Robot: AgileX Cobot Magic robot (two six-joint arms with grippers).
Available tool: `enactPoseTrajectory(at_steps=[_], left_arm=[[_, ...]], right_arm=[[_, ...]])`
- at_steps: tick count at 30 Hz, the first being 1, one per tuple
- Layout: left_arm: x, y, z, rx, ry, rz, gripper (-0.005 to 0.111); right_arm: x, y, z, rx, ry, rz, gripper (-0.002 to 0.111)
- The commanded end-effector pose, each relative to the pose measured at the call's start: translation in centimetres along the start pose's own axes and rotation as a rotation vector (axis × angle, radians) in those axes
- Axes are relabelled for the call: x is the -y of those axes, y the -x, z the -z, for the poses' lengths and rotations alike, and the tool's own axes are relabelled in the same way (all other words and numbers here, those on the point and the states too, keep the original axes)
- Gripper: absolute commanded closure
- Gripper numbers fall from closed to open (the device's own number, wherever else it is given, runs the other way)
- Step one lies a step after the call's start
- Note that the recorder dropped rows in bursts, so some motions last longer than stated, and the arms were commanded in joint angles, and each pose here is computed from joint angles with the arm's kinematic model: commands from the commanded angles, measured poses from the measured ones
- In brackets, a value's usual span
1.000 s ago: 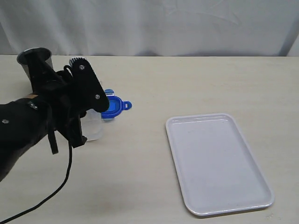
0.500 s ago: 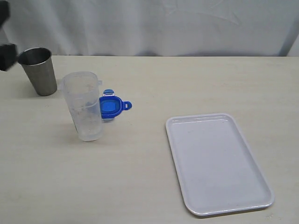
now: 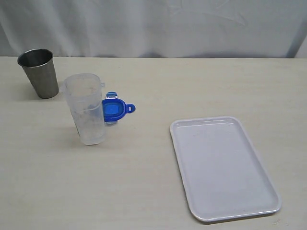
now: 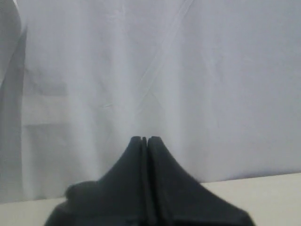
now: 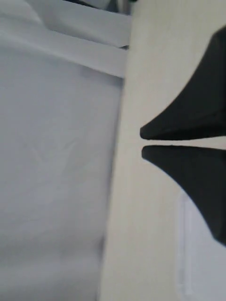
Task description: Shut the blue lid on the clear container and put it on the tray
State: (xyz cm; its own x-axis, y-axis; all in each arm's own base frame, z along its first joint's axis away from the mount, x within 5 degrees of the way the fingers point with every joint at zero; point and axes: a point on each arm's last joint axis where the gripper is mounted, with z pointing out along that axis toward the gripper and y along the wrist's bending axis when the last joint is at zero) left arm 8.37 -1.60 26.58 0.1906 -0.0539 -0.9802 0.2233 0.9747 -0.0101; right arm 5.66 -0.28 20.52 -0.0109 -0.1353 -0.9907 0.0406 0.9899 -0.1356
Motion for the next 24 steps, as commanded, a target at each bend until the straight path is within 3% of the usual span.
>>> enactPoseTrajectory(at_steps=[1, 3, 6, 9, 12, 16, 18, 20, 24], left_arm=[[-1.4, -3.2, 1.2, 0.031, 0.113, 0.107, 0.107], [-1.6, -3.5, 1.2, 0.011, 0.136, 0.16, 0.107], [-1.0, -3.0, 1.2, 0.054, 0.072, 0.137, 0.107], [-0.5, -2.9, 1.1, 0.063, 0.016, 0.14, 0.107], [-0.5, -2.9, 1.1, 0.061, 0.017, 0.147, 0.107], [-0.5, -2.9, 1.1, 0.057, 0.011, 0.146, 0.107], [-0.4, -3.0, 1.1, 0.045, -0.002, 0.148, 0.107], [-0.2, -3.1, 1.1, 0.033, -0.018, 0.147, 0.107], [-0.1, -3.2, 1.1, 0.024, -0.029, 0.154, 0.107]], right_arm=[[0.3, 2.9, 0.5, 0.335, -0.004, -0.212, 0.104], [0.8, 4.1, 1.0, 0.481, 0.003, -0.392, 0.104], [0.6, 5.3, 1.5, 0.553, 0.033, -0.353, 0.104], [0.6, 8.0, 0.5, 0.482, 0.093, -0.432, 0.103], [0.5, 11.1, -2.9, 0.288, 0.133, -0.407, 0.095], [0.1, 14.3, -9.7, 0.039, 0.201, -0.419, 0.07], [-1.1, 14.3, -13.5, -0.114, 0.323, -0.441, 0.061], [-2.6, 13.5, -16.9, -0.332, 0.459, -0.493, 0.061], [-5.6, 10.4, -24.4, -0.6, 0.796, -0.597, 0.061]])
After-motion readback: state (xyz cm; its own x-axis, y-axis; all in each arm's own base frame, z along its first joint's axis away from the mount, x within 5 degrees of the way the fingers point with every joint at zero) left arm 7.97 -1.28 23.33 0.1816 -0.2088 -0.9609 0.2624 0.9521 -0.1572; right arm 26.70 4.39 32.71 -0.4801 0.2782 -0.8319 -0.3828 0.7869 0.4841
